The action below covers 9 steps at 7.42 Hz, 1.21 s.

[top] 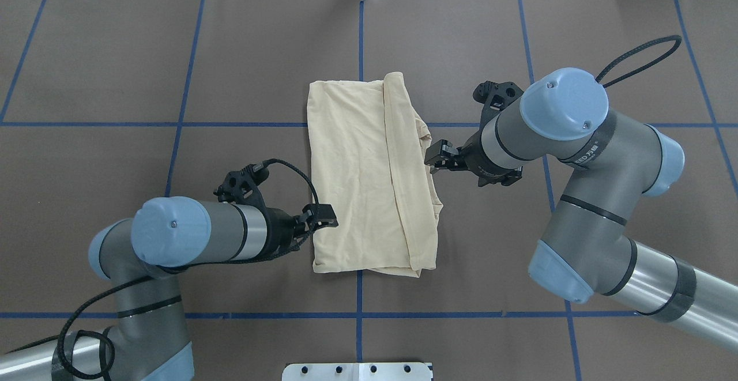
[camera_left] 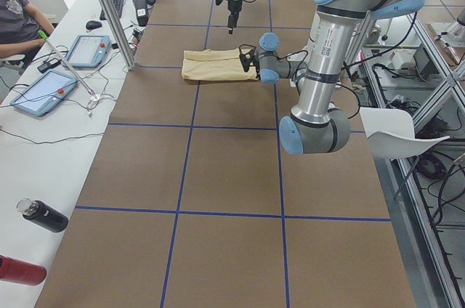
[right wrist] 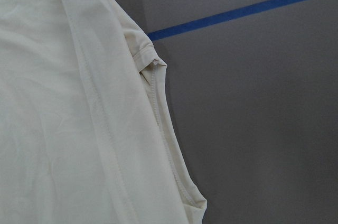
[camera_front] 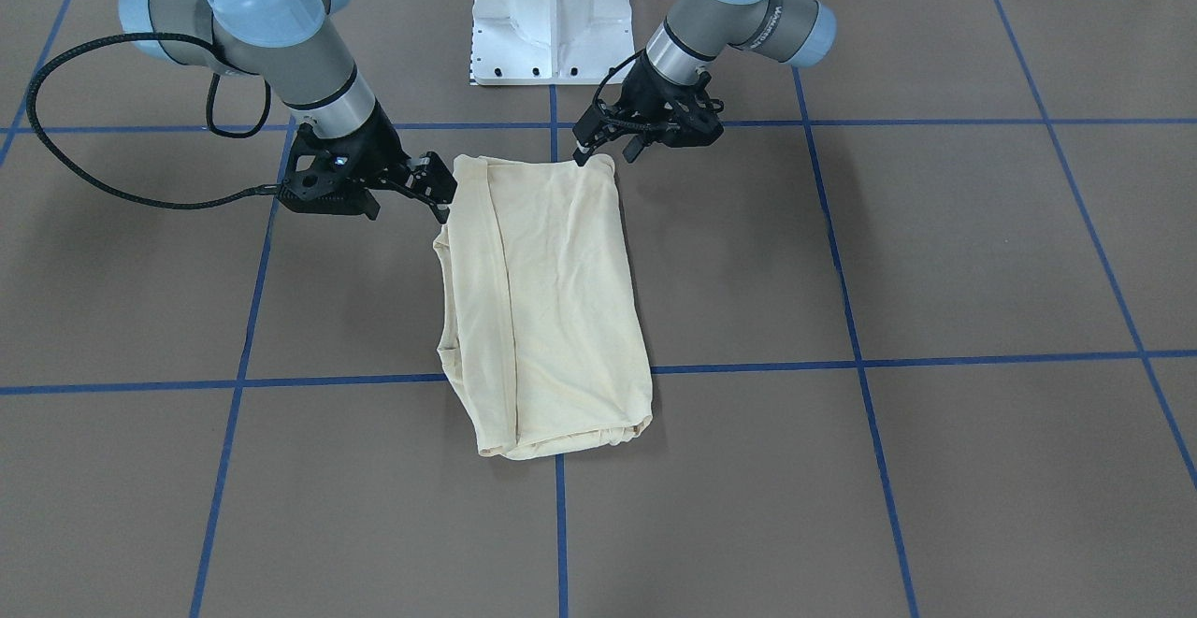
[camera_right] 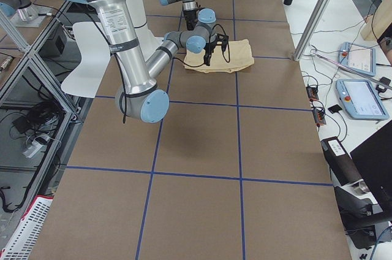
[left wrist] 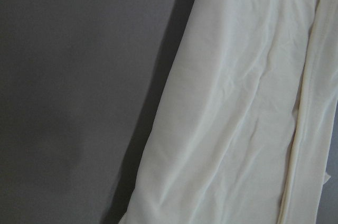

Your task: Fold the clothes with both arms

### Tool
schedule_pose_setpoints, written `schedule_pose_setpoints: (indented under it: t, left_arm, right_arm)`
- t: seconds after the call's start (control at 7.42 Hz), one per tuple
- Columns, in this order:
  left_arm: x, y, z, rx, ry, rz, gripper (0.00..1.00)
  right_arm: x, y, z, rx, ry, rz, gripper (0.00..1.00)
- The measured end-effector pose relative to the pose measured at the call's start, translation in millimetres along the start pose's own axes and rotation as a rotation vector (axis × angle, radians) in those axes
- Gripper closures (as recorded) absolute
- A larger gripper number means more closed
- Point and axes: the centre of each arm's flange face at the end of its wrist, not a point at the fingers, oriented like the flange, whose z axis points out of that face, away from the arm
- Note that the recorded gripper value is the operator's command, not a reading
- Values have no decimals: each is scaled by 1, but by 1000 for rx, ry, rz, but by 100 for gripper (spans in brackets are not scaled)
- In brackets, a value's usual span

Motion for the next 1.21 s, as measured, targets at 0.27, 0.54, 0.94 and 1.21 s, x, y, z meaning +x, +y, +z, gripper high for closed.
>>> schedule_pose_setpoints:
  t: [0.27,0.54,0.94,1.21]
  left_arm:
    - [-3,6,13,-6,-20,-1,6]
    - [-6,5,23,-1,-39,-2,9]
    - [-8,6,29,-6,-52,-1,55]
    - [-4,9,32,-11,-51,0,100]
  right_arm:
    - [1,-1,-1,2,-1,1,0]
    - [1,-3,-2,5,-1,2,0]
    - [2,-4,-3,6,-1,3,1]
    - [3,-5,-3,7,0,5,1]
